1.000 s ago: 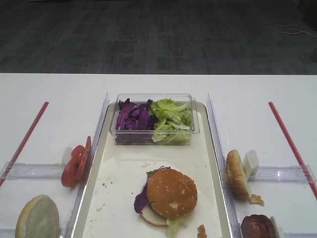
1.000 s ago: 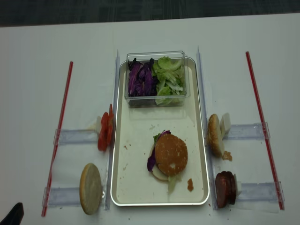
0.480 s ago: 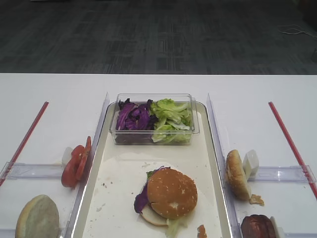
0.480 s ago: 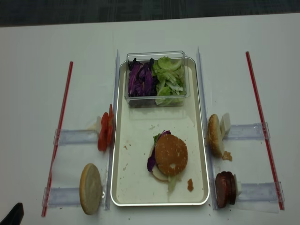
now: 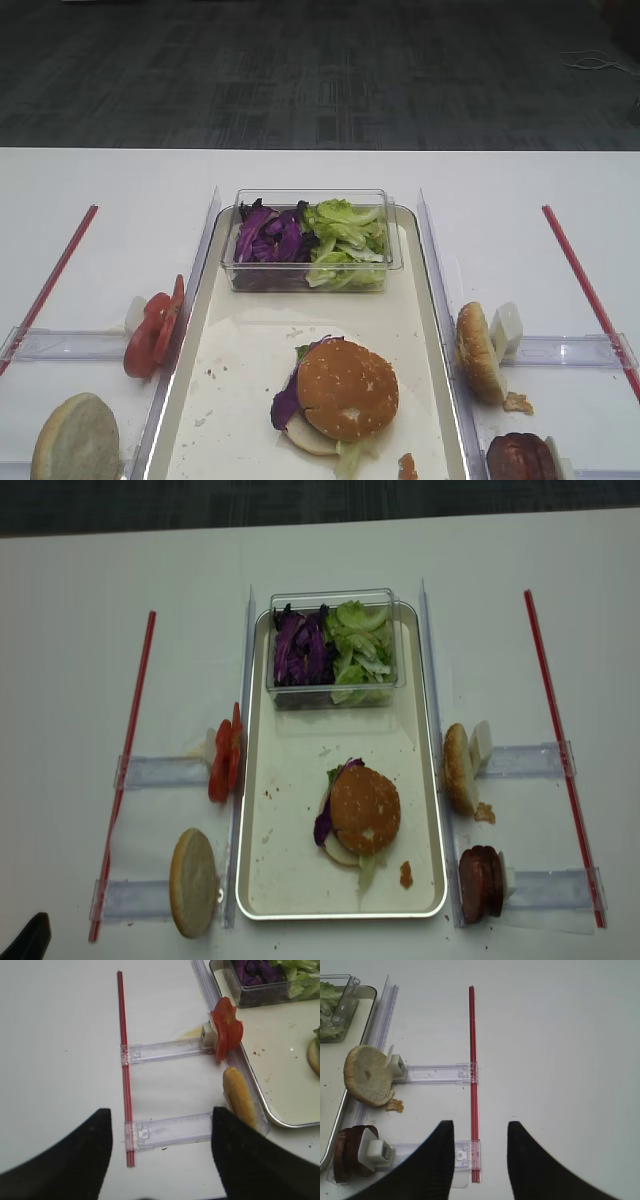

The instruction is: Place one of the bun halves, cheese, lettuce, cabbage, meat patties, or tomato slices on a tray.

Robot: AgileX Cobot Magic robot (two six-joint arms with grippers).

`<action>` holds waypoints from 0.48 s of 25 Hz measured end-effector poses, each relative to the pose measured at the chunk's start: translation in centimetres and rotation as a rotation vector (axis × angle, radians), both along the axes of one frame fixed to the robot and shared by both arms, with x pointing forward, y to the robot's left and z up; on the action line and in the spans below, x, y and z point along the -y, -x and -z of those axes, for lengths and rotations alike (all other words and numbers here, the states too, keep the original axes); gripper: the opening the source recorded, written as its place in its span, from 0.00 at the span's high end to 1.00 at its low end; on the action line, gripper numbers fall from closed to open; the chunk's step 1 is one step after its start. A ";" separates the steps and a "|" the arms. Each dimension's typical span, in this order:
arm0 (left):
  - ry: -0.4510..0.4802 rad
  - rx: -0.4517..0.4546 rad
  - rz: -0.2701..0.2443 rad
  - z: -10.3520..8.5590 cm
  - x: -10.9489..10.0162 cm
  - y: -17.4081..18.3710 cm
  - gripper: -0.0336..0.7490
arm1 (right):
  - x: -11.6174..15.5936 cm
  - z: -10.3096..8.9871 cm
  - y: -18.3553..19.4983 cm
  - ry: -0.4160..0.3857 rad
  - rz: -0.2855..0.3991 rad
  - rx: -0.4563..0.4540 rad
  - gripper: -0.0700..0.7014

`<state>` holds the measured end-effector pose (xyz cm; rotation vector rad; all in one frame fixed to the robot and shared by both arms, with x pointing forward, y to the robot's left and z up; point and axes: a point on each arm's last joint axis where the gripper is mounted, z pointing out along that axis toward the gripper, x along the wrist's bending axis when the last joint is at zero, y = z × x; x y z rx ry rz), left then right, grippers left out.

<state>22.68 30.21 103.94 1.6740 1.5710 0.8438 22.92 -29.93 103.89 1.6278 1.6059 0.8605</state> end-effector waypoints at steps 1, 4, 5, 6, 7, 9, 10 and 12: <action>0.000 0.000 0.000 0.0 0.0 0.0 0.43 | 0.0 0.0 0.0 0.000 0.000 0.000 0.54; 0.000 0.000 0.000 0.0 0.0 0.0 0.43 | 0.0 0.0 0.0 0.000 0.000 0.000 0.54; 0.000 0.000 0.000 0.0 0.0 0.0 0.43 | 0.0 0.0 0.0 0.000 0.000 0.000 0.54; 0.000 0.000 0.000 0.0 0.0 0.0 0.43 | 0.0 0.0 0.0 0.000 0.000 0.000 0.54; 0.000 0.000 0.000 0.0 0.0 0.0 0.43 | 0.0 0.0 0.0 0.000 0.000 0.000 0.54; 0.000 0.000 0.000 0.0 0.0 0.0 0.43 | 0.0 0.0 0.0 0.000 0.000 -0.002 0.54; 0.000 0.000 0.000 0.0 0.0 0.0 0.43 | 0.0 0.0 0.0 0.000 0.000 -0.002 0.54; 0.000 0.000 0.000 0.0 0.0 0.0 0.43 | 0.0 0.0 0.0 0.000 0.000 -0.002 0.54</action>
